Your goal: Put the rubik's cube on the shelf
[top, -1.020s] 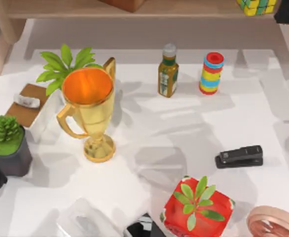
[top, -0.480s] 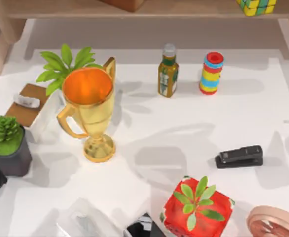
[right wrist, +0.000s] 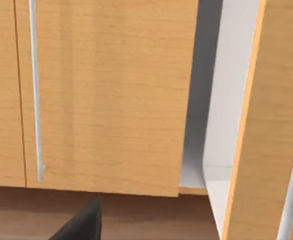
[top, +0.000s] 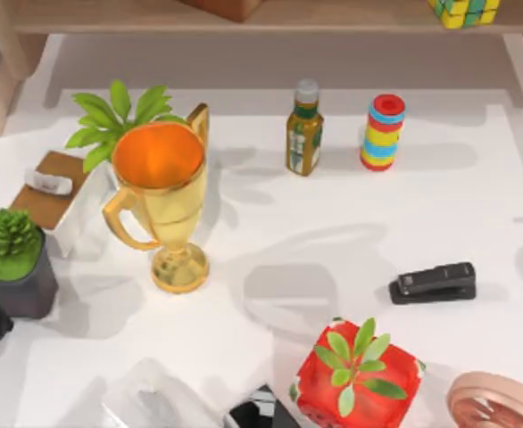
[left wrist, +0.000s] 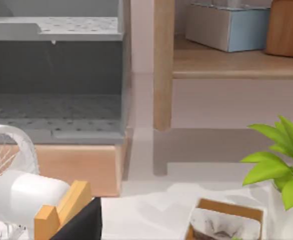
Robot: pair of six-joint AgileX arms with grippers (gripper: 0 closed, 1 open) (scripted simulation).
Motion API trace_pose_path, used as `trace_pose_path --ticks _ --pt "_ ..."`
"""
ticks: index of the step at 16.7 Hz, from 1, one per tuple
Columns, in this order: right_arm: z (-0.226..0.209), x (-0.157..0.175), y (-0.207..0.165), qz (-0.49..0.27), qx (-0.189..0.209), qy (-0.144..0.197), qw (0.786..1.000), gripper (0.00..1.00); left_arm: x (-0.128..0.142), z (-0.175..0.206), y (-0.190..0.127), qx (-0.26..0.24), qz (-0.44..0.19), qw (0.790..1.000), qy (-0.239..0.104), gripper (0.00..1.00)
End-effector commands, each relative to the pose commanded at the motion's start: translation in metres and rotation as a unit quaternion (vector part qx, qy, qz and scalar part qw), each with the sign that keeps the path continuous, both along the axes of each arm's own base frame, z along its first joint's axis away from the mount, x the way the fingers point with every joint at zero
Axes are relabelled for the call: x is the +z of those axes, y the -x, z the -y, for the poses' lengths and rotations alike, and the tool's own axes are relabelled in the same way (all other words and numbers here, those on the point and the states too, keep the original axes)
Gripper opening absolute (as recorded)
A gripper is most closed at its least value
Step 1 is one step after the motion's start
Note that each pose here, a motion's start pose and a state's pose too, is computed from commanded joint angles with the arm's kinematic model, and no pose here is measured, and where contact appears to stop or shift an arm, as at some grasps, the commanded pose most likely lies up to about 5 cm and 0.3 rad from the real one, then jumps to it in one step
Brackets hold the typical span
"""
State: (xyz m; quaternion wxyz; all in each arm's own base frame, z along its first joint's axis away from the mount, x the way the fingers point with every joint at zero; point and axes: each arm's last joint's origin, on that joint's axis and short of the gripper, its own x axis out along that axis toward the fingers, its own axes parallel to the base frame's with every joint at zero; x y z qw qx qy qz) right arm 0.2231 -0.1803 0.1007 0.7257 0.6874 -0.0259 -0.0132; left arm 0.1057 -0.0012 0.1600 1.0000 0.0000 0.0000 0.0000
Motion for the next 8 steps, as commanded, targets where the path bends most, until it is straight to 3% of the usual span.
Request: trace_pose_path --ticks 2,8 --pt "-0.0004 -0.0043 -0.0047 -0.008 0.021 -0.025 0.999 1.00 0.0000 0.0000 0.0000 0.000 0.000 1.000 0.000 1.00" --pt "-0.0004 -0.0043 -0.0054 -0.008 0.021 -0.026 0.999 1.00 0.0000 0.0000 0.0000 0.000 0.000 1.000 0.000 1.00"
